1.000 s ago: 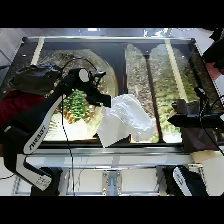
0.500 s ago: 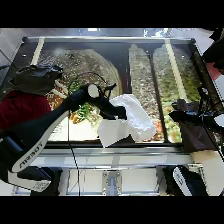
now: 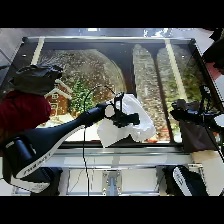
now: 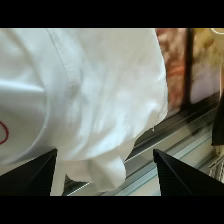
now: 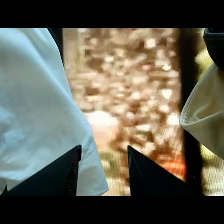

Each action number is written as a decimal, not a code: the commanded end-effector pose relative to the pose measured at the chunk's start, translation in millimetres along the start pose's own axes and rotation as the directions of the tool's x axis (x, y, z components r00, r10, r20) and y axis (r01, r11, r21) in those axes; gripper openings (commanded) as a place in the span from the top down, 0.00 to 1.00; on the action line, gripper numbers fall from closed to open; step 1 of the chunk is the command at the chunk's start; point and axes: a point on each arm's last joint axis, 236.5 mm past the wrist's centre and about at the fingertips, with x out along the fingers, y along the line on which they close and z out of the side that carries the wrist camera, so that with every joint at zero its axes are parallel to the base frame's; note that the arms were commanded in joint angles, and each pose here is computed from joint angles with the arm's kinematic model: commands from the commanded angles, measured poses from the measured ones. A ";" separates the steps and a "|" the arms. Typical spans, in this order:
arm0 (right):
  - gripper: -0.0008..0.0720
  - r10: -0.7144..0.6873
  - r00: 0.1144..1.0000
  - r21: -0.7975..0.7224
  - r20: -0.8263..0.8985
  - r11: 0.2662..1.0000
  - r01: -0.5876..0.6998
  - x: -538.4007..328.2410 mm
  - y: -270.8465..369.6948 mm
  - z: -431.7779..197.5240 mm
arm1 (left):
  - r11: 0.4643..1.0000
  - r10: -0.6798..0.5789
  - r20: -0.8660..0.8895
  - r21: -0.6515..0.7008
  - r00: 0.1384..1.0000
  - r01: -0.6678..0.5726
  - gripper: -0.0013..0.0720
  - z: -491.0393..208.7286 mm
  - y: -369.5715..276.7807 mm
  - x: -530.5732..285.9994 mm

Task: Fold the shirts.

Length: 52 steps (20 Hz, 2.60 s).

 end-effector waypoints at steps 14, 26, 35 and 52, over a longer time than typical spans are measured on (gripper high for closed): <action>0.51 -0.003 1.000 -0.012 0.014 1.000 0.003 0.2 -0.6 3.2 | 0.994 0.008 0.164 -0.110 0.986 0.010 0.04 40.9 8.0 4.8; 0.52 -0.011 0.999 -0.012 0.030 1.000 0.011 0.1 -2.4 7.0 | 0.989 -0.127 0.423 0.119 0.897 0.084 0.96 115.3 -27.0 -92.5; 0.37 0.135 0.991 0.067 0.011 0.989 -0.135 1.0 30.9 0.5 | 0.919 -0.299 0.734 0.394 0.610 -0.024 0.96 124.2 -87.7 -335.9; 0.32 0.409 0.872 0.237 -0.269 0.906 -0.352 172.7 206.8 -108.2 | 0.904 -0.018 0.725 0.306 0.688 -0.298 0.96 86.0 -11.1 -375.9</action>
